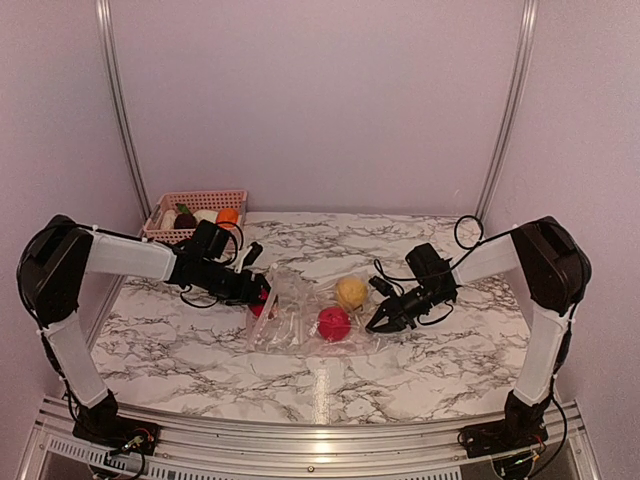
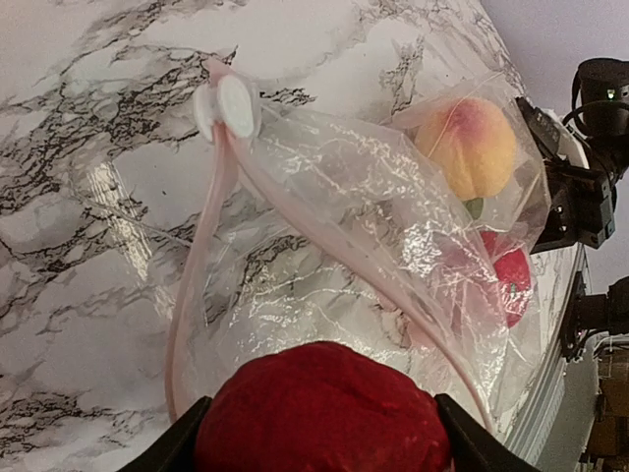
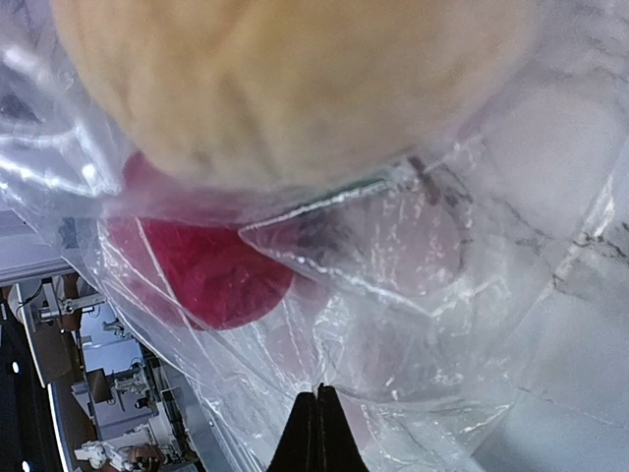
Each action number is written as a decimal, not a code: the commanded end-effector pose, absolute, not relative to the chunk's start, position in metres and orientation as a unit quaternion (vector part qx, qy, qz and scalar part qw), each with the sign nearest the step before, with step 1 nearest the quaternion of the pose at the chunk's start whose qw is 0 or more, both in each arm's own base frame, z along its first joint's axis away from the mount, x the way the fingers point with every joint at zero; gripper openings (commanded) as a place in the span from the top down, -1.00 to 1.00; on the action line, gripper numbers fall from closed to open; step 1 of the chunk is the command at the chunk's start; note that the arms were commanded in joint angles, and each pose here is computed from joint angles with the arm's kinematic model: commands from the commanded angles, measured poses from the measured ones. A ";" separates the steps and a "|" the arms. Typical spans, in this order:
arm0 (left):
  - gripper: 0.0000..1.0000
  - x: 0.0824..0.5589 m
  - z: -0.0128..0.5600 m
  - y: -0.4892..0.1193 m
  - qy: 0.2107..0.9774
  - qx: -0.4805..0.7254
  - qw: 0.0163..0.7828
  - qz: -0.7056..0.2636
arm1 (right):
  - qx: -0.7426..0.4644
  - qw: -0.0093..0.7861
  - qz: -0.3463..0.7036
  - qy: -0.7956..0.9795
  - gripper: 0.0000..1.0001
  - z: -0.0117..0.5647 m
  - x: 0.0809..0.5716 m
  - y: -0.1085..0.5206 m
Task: Open the zip-top bag and remove the fake food
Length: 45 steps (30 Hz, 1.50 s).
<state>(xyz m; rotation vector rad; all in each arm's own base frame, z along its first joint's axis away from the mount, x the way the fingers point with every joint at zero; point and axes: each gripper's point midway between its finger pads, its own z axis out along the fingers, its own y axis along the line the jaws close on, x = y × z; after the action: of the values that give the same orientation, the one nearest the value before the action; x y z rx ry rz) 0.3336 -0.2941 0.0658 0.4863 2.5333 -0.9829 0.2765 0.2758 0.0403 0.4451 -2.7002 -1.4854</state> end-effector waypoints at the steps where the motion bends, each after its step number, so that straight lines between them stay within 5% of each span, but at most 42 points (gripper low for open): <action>1: -0.29 0.340 0.102 -0.270 0.897 0.166 0.215 -0.350 | 0.150 -0.014 -0.483 -0.862 1.00 0.054 0.285 0.278; 8: -0.29 0.375 0.139 -0.218 0.902 0.119 0.268 -0.318 | 0.156 -0.026 -0.487 -0.859 1.00 0.064 0.289 0.280; 21: -0.31 0.534 0.202 -0.118 0.886 -0.056 0.397 -0.233 | 0.161 -0.051 -0.484 -0.858 1.00 0.078 0.300 0.282; 33: -0.32 0.611 0.152 -0.075 0.892 -0.122 0.395 -0.183 | 0.158 -0.065 -0.470 -0.866 1.00 0.083 0.308 0.280; 45: -0.89 0.621 0.133 -0.060 0.906 -0.119 0.380 -0.141 | 0.154 -0.064 -0.461 -0.871 1.00 0.081 0.306 0.277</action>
<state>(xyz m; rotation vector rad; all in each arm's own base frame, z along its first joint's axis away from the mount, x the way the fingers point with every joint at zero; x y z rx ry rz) 0.6228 -0.0670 0.1250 -0.3046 2.3042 -0.3911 0.2975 0.2775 0.0677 0.4930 -2.8186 -1.5028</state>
